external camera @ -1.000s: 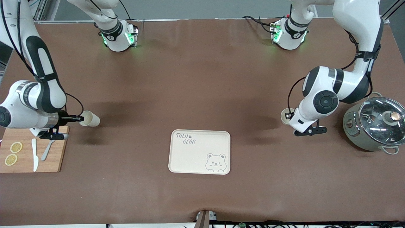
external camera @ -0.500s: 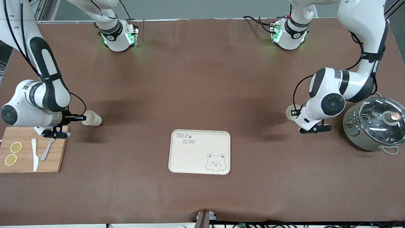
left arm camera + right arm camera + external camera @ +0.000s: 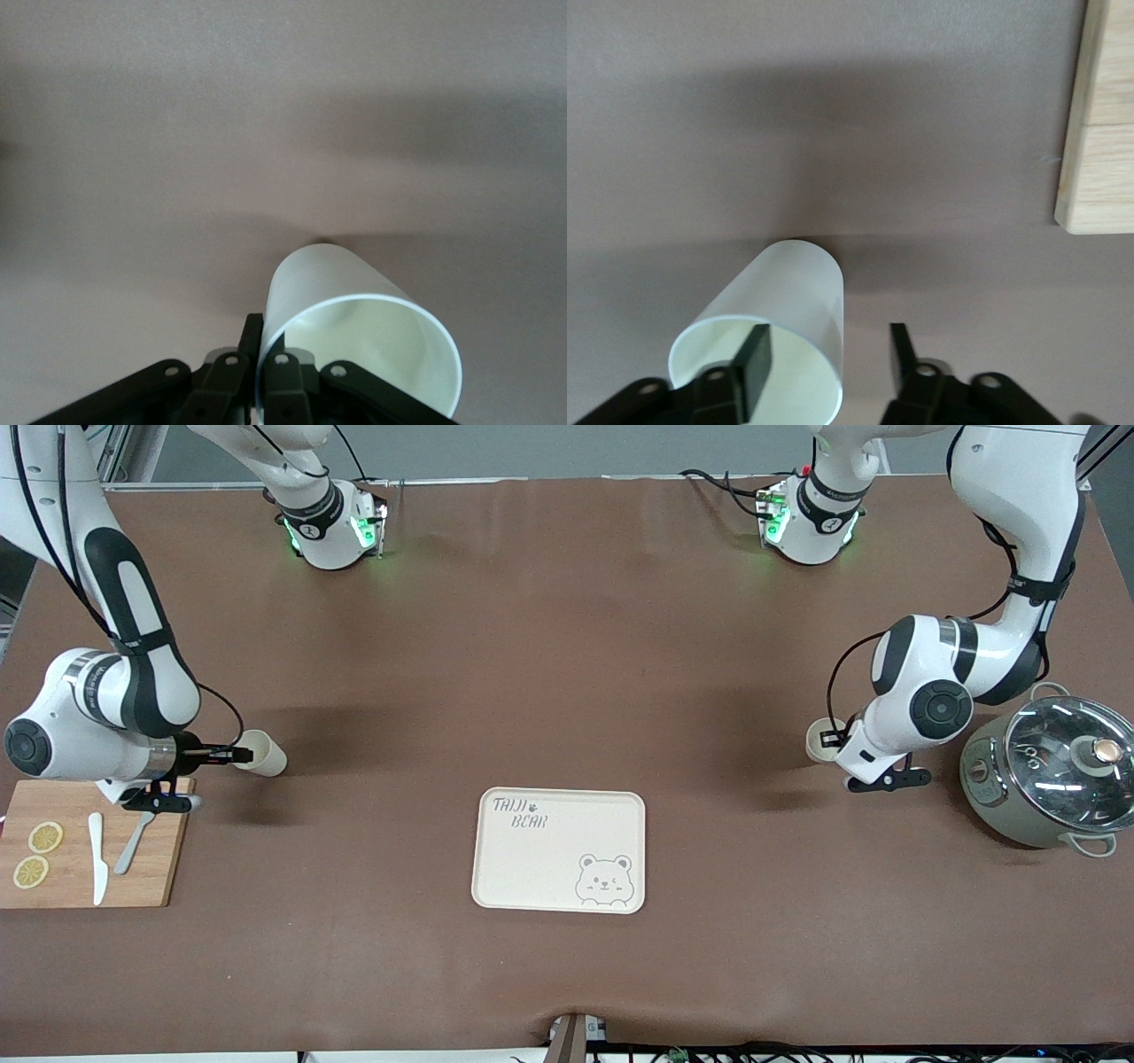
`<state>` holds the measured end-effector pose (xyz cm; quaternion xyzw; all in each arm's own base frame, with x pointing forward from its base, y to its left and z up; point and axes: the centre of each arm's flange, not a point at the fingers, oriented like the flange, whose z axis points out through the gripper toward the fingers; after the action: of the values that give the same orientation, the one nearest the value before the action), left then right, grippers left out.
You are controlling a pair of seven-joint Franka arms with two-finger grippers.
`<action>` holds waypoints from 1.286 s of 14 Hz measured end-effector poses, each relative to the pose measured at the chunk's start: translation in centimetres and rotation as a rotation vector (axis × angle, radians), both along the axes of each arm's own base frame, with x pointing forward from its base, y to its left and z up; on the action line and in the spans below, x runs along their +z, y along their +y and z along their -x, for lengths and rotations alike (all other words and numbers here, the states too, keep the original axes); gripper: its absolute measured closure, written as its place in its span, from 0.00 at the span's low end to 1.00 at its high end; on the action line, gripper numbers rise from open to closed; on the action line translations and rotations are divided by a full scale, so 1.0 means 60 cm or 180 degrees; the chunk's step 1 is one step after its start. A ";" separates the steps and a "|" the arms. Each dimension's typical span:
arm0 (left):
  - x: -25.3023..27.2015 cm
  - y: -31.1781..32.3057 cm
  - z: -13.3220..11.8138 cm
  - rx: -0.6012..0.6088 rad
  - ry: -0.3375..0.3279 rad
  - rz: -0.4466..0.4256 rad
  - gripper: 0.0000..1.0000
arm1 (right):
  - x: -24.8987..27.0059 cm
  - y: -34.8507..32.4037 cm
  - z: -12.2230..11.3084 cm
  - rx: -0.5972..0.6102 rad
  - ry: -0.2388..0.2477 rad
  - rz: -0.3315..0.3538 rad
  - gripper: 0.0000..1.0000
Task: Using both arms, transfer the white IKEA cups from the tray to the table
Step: 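Lower both held cups upright onto the table, then open both grippers and raise them off the cups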
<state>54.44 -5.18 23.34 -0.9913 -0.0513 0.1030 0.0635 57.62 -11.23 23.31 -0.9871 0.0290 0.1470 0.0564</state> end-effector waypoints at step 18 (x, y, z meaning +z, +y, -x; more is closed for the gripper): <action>0.388 0.011 -0.090 -0.0454 -0.0534 -0.0047 0.00 | 0.607 0.190 -0.065 0.0777 -0.0104 0.0063 0.00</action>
<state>59.83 -4.53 46.59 -0.9971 0.0135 0.0144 0.0734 61.51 0.20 59.72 -0.9861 -0.0909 0.1363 0.0289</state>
